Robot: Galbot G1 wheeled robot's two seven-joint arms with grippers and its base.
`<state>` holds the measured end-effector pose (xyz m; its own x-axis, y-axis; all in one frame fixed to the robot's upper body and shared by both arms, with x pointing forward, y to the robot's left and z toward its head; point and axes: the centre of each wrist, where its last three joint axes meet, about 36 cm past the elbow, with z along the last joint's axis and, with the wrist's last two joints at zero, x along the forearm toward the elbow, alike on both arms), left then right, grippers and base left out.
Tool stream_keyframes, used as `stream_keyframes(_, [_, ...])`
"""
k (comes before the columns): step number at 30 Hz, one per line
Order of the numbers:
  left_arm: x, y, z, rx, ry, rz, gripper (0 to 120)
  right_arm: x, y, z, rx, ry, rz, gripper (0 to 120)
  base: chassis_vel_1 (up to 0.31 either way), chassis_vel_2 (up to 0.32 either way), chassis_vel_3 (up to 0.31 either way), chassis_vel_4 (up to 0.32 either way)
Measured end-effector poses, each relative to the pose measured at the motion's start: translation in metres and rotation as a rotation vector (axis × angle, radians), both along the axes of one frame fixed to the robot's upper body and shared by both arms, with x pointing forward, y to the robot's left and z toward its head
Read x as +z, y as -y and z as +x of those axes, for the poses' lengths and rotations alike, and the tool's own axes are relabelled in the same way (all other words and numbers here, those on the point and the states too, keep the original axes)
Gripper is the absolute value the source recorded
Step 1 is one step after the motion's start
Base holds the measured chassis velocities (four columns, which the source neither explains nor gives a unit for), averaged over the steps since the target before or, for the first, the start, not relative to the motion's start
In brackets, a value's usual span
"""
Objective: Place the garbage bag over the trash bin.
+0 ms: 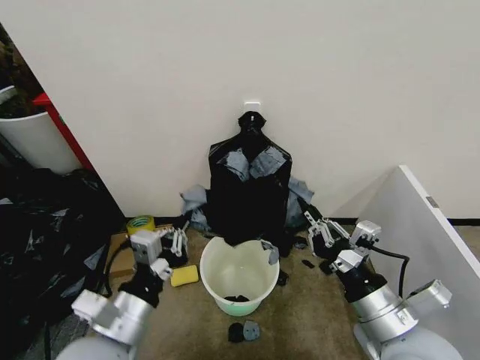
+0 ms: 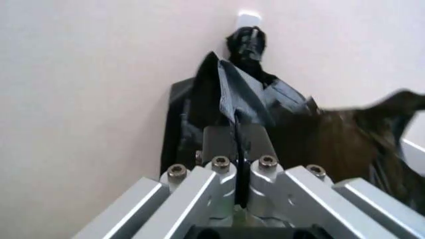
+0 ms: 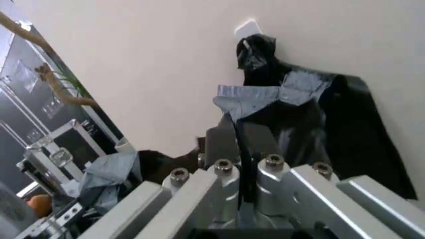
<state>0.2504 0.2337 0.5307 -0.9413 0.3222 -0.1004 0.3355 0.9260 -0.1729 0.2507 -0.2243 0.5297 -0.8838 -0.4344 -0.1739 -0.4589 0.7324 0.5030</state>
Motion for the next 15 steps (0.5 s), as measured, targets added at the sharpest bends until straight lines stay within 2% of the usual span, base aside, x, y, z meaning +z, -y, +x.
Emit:
stream_keyframes(7, [0.007,-0.004,0.009,-0.033,-0.019,0.006,0,0.019,0.012,0.019,0.087,-0.056,0.068,0,0.000,0.000,0.000,0.000])
stream_keyframes(15, [0.048,-0.030,0.037,-0.150,0.059,0.046,0,0.047,0.037,0.037,0.251,-0.088,0.121,0,0.000,0.000,0.000,0.000])
